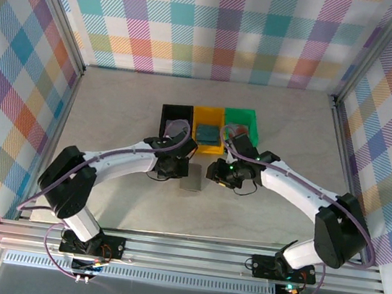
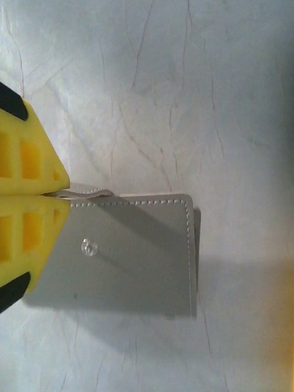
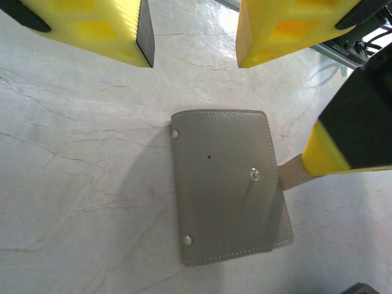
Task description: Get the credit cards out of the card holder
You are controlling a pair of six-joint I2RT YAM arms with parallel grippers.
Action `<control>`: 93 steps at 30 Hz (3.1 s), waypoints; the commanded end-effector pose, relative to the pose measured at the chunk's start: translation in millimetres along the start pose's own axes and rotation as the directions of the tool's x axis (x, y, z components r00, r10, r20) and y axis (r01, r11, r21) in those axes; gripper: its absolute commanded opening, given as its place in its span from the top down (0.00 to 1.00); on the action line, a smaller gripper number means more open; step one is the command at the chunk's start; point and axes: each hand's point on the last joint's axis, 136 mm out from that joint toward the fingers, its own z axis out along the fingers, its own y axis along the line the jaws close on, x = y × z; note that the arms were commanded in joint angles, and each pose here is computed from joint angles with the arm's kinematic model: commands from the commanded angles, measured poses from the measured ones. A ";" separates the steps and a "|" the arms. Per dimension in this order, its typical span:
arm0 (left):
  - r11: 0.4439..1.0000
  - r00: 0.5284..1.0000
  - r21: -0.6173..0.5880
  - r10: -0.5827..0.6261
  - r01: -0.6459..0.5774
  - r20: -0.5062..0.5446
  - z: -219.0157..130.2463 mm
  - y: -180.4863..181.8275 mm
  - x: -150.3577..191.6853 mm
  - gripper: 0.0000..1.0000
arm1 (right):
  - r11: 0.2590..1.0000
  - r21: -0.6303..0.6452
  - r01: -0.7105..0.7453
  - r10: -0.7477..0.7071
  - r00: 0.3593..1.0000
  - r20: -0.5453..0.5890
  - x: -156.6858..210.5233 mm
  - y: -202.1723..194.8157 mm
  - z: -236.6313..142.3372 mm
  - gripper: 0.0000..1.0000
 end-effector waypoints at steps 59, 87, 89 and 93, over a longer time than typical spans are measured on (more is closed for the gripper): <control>0.863 0.983 0.476 0.179 -0.170 0.027 -18.9 -48.8 34.2 1.00 | 0.997 0.014 -0.080 0.078 0.991 0.106 -15.0 -45.0 -43.0 0.80; 0.992 0.991 -0.014 0.129 -0.129 -0.037 8.2 56.9 23.4 1.00 | 0.998 -0.066 -0.012 0.011 1.000 -0.013 -19.9 -29.3 19.0 0.69; 0.990 0.990 -0.034 0.139 -0.141 -0.033 10.1 57.0 19.0 1.00 | 0.997 -0.077 0.006 -0.007 1.000 -0.018 -17.9 -23.4 21.6 0.71; 0.985 0.987 -0.061 0.159 -0.160 -0.024 13.3 57.2 12.2 1.00 | 0.997 -0.074 0.007 -0.010 0.999 -0.040 -14.5 -21.5 30.9 0.73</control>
